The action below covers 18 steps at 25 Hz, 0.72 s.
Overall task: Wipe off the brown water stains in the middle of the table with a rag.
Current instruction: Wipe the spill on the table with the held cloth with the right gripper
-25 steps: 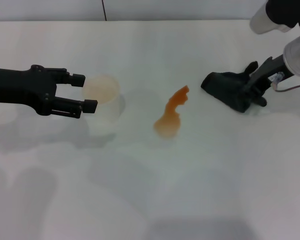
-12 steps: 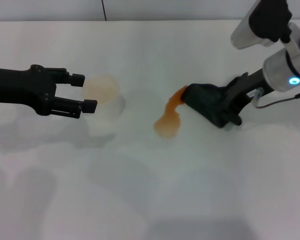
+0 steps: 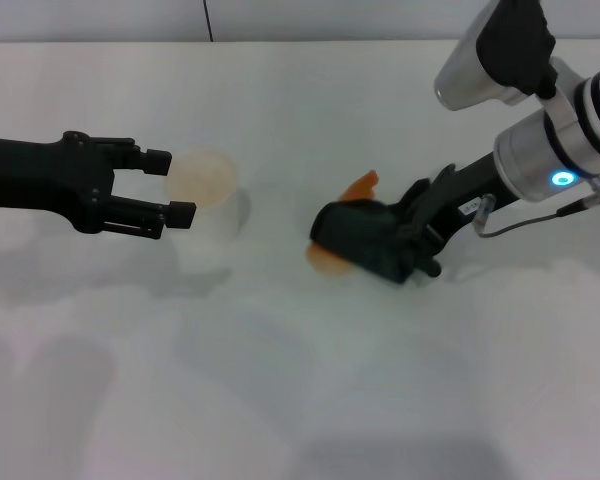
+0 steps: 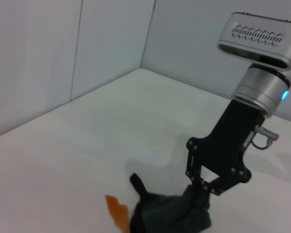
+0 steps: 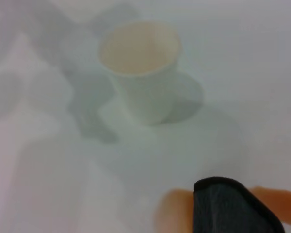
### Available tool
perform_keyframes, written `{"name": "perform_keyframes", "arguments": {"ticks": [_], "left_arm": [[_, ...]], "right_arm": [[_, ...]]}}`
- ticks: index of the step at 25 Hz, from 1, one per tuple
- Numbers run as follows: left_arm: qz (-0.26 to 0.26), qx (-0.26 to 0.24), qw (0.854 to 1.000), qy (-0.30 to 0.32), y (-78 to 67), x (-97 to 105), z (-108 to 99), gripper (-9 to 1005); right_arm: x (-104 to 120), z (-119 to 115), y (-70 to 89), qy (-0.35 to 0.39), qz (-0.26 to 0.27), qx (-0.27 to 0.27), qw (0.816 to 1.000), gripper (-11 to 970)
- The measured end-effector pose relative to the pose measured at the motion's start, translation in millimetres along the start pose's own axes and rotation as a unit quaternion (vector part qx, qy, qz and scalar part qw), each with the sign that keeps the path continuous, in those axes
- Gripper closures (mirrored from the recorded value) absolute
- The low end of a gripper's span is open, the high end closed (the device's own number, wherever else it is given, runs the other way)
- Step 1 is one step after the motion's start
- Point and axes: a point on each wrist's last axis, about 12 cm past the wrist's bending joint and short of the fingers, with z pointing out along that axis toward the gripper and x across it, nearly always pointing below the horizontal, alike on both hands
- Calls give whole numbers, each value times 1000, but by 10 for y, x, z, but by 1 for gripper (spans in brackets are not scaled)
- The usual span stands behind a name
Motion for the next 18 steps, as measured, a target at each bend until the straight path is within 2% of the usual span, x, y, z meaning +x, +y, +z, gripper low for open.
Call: {"name": "perform_keyframes", "arguments": {"ticks": [10,18], "left_arm": [[0,0,1000,0,-2,6,-2,122],[4,4,1000,-2,-5,-24,34,122]], "right_arm": [[-59,79,233,-9,-10,-58,998,883],[-48,133,244,-3,-5,-55,998,883]]}}
